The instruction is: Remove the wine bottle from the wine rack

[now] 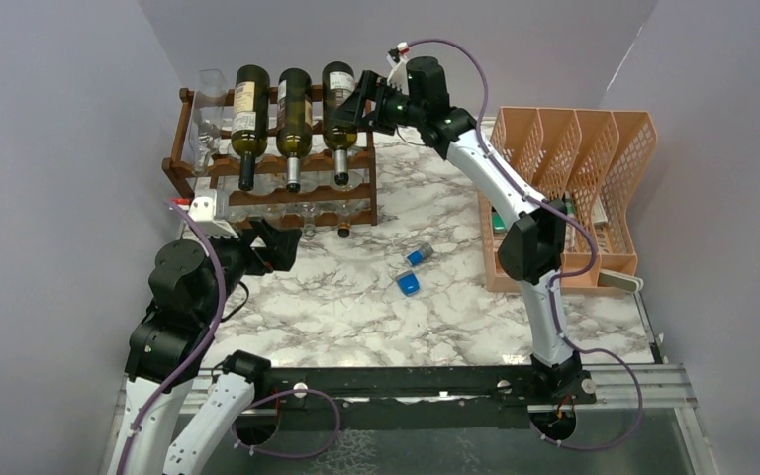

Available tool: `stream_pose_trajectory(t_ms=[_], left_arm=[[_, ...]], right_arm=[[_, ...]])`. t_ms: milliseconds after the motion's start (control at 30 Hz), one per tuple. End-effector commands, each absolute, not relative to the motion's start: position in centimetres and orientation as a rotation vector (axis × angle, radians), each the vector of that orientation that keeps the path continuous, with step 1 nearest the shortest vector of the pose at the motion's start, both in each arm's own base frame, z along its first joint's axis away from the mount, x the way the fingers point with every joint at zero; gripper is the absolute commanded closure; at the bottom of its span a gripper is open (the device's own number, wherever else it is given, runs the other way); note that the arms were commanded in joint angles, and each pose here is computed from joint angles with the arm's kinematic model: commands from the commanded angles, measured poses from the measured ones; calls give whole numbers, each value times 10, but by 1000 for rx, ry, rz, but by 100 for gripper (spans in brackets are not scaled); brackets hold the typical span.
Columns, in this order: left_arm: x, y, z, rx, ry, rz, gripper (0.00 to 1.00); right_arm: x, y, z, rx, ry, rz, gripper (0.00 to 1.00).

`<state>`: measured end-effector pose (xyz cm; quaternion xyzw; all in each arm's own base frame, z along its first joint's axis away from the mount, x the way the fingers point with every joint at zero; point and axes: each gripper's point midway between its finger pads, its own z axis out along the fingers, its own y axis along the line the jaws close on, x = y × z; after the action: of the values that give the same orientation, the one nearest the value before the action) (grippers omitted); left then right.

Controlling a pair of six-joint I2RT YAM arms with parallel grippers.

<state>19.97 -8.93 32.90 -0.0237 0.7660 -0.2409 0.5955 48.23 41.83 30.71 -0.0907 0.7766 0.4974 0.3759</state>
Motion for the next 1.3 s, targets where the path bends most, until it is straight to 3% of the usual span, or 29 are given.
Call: stream_pose_trajectory(t_ms=[0,633,967,1267], left_arm=[[197,-91,337,-32,1764,-571,1],[206,-81,321,-110,1847,-498,1],[268,-119,367,-72,1932,-575,1],[354,-164,386,53,2009,-480,1]], right_arm=[[492,421,290,-130,2031,1210,0],[504,422,258,-87,2114,1041,0],[488,380,346,-126,1983,980,0],[450,322,362,-221,2014,884,0]])
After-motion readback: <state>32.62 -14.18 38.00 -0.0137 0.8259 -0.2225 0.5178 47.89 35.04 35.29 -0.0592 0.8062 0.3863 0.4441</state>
